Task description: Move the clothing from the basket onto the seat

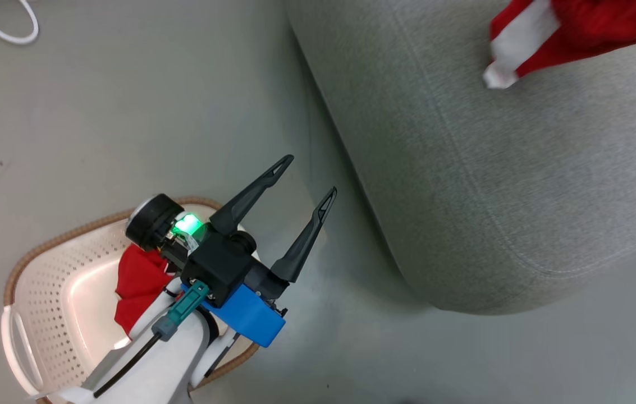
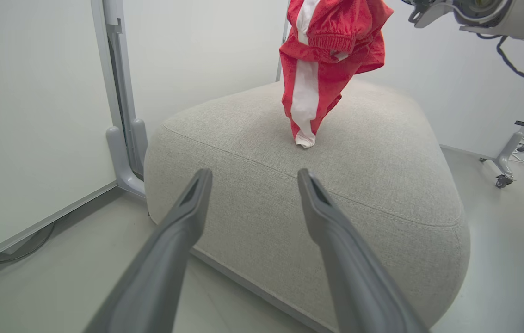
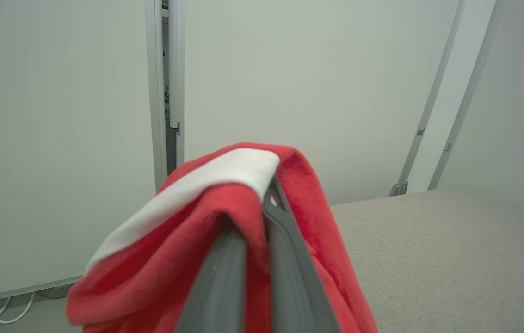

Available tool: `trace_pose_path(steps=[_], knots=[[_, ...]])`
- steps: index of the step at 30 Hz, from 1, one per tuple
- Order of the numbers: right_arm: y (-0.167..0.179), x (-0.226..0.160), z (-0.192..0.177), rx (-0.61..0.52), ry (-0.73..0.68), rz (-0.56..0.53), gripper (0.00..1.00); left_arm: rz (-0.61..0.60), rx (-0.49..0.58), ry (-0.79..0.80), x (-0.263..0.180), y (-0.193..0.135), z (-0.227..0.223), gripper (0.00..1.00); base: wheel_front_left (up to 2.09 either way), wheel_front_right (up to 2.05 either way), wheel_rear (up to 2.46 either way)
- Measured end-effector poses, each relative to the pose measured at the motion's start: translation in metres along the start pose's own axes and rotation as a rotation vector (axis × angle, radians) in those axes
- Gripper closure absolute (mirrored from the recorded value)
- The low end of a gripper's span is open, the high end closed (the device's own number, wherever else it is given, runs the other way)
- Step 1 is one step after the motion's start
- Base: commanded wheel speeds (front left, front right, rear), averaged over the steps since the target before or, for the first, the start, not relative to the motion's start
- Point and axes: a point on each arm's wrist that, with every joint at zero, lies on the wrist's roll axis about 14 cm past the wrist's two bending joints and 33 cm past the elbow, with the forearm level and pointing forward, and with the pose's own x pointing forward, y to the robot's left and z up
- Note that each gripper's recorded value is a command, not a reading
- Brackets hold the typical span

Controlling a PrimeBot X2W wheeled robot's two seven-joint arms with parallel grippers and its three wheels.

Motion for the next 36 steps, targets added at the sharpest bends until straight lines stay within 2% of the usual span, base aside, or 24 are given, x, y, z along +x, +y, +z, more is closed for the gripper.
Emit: trace_pose_path(steps=[6, 10, 19, 21, 28, 33, 34, 35, 36], knots=[[-0.023, 0.025, -0.011, -0.049, 0.001, -0.066, 1.0, 0.008, -0.012, 0.001, -0.005, 0.023, -0.014, 0.0, 0.0, 0.0, 0.0], [-0.031, 0.029, -0.045, -0.042, 0.068, -0.108, 1.0, 0.011, -0.012, 0.011, -0.005, 0.036, -0.026, 0.0, 0.0, 0.0, 0.0], [-0.052, 0.005, -0.122, -0.051, 0.252, -0.192, 1.0, -0.01, -0.049, 0.018, -0.003, 0.039, -0.045, 0.0, 0.0, 0.0, 0.0], [-0.053, -0.001, -0.132, -0.046, 0.28, -0.202, 0.96, -0.006, -0.05, 0.022, -0.004, 0.039, -0.045, 0.0, 0.0, 0.0, 0.0], [-0.054, -0.012, -0.147, -0.038, 0.323, -0.217, 1.0, -0.004, -0.045, 0.021, -0.005, 0.038, -0.043, 0.0, 0.0, 0.0, 0.0], [-0.051, -0.014, -0.15, -0.027, 0.333, -0.214, 0.98, -0.002, -0.046, 0.018, -0.005, 0.037, -0.041, 0.0, 0.0, 0.0, 0.0], [-0.05, -0.013, -0.15, -0.026, 0.333, -0.212, 0.83, -0.002, -0.047, 0.015, -0.005, 0.037, -0.04, 0.0, 0.0, 0.0, 0.0], [-0.05, -0.012, -0.148, -0.027, 0.331, -0.209, 0.58, -0.001, -0.045, 0.014, -0.006, 0.037, -0.039, 0.0, 0.0, 0.0, 0.0], [-0.049, -0.011, -0.147, -0.026, 0.328, -0.207, 0.27, 0.0, -0.043, 0.015, -0.006, 0.037, -0.039, 0.0, 0.0, 0.0, 0.0]])
